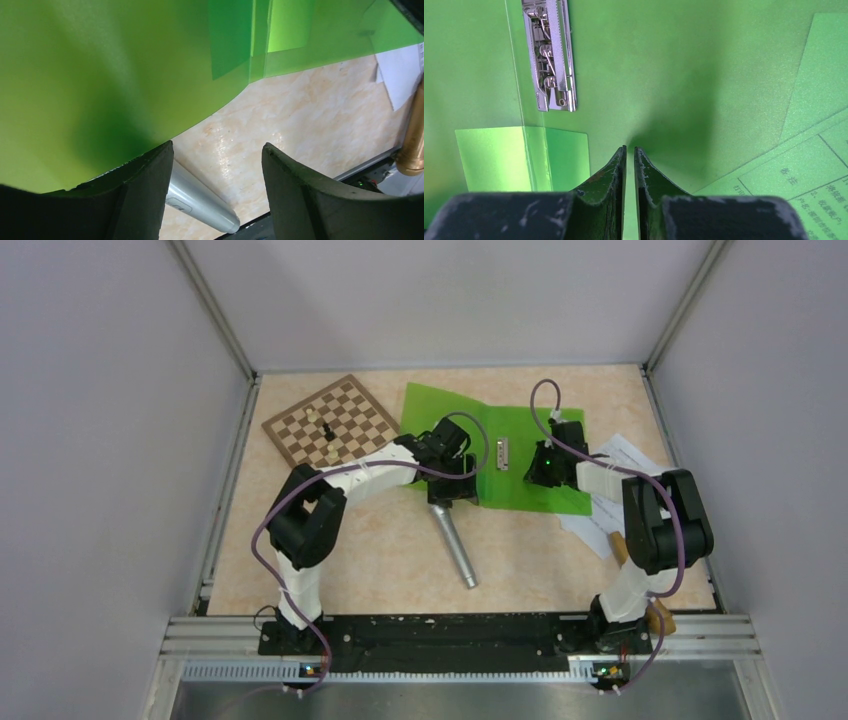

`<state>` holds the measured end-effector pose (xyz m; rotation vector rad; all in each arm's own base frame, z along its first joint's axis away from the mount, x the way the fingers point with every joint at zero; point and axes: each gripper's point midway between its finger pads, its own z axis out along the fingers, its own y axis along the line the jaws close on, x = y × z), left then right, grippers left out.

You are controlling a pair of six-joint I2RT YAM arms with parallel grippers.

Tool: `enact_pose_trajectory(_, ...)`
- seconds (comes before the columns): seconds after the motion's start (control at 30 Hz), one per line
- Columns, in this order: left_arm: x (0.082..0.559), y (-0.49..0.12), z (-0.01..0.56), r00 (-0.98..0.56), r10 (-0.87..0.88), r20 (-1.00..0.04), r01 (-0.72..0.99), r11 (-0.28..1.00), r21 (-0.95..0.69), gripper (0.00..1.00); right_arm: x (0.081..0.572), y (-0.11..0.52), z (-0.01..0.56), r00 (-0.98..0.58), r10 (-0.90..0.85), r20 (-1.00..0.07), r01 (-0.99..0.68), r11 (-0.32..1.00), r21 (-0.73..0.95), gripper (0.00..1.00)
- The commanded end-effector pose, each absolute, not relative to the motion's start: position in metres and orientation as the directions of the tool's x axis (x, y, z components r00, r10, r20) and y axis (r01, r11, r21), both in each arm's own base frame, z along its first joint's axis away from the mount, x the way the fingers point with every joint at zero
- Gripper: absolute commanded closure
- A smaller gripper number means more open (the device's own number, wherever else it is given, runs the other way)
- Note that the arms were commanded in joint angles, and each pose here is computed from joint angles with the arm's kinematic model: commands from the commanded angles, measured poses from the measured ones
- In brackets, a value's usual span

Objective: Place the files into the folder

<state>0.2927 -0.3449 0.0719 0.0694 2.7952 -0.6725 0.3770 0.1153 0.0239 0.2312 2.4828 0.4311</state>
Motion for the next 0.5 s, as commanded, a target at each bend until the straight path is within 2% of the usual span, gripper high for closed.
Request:
enact_pose_trajectory(0.0, 0.292, -0.332, 0.079, -0.954, 0.035, -0.299, 0.156, 0.906, -0.393, 0.3, 0.369, 0.119, 0.015, -0.837, 0.243, -0.491, 0.064, 0.933, 0.353, 0.89)
enact_pose_trajectory(0.37, 0.272, -0.31, 0.064, -0.973, 0.075, -0.22, 0.145, 0.936, -0.32, 0.31, 0.371, 0.124, 0.011, -0.843, 0.25, -0.477, 0.062, 0.925, 0.375, 0.89)
enact_pose_trajectory(0.47, 0.269, -0.306, 0.067, -0.971, 0.074, -0.226, 0.144, 0.939, -0.313, 0.31, 0.371, 0.126, 0.011, -0.844, 0.249, -0.475, 0.06, 0.924, 0.377, 0.89)
